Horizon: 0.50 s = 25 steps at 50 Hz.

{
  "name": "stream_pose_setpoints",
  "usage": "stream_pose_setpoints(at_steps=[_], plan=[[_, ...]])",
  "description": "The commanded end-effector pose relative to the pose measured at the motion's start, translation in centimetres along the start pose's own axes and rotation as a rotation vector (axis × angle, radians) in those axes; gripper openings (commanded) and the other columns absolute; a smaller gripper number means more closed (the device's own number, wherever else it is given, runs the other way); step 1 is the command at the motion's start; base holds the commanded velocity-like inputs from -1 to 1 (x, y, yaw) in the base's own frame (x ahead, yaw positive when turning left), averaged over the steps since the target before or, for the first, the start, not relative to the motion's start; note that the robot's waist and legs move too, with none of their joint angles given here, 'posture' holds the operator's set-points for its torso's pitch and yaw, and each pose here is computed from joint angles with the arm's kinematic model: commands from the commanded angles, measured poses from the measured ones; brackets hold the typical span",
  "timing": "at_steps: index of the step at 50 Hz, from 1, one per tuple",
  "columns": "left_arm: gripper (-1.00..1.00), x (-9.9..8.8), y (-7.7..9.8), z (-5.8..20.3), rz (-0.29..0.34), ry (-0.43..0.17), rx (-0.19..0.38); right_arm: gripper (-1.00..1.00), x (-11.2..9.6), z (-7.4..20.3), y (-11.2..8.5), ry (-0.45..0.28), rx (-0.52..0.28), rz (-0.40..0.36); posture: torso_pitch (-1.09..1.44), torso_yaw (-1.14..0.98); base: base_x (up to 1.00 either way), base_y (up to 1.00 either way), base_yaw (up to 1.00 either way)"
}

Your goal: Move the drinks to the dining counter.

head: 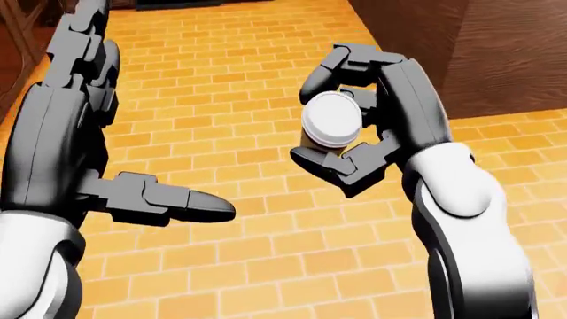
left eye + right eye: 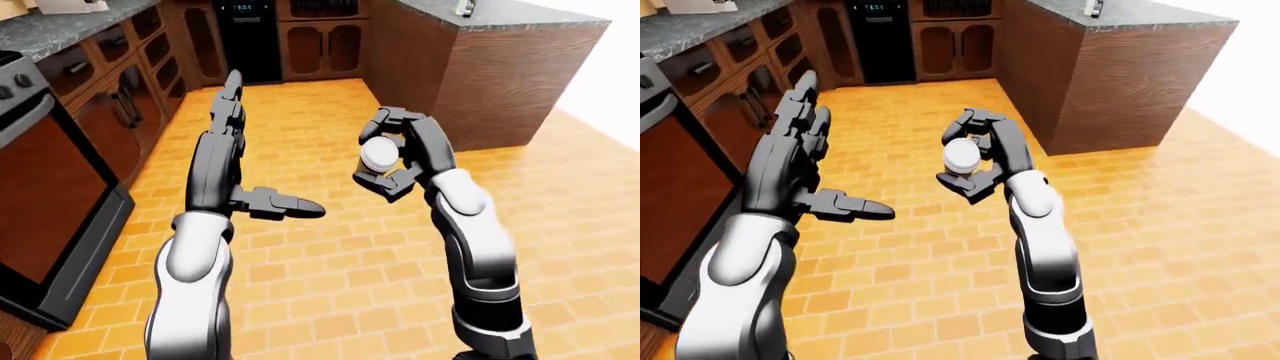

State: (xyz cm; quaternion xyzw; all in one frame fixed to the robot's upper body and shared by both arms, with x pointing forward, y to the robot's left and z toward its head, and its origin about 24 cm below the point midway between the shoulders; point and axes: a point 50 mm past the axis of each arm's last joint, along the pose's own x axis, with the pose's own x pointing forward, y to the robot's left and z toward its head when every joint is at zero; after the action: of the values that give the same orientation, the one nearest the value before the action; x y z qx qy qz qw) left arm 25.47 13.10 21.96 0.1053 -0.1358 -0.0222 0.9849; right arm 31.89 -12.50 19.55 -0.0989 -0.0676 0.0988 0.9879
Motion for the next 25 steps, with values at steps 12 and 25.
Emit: stream_pose_setpoints(at_steps=[12, 25], plan=[[1.00, -0.24, -0.02, 1.53, 0.005, -0.108, 0.005, -1.00, -0.36, 3.29, -0.69, -0.177, -0.022, -0.044, 0.00, 0.00, 0.95, -0.52, 0.00], [1.00, -0.23, -0.04, 1.46, 0.007, -0.108, 0.007, -1.00, -0.39, 3.25, -0.83, -0.179, -0.014, -0.051, 0.00, 0.00, 0.81, -0.54, 0.00]])
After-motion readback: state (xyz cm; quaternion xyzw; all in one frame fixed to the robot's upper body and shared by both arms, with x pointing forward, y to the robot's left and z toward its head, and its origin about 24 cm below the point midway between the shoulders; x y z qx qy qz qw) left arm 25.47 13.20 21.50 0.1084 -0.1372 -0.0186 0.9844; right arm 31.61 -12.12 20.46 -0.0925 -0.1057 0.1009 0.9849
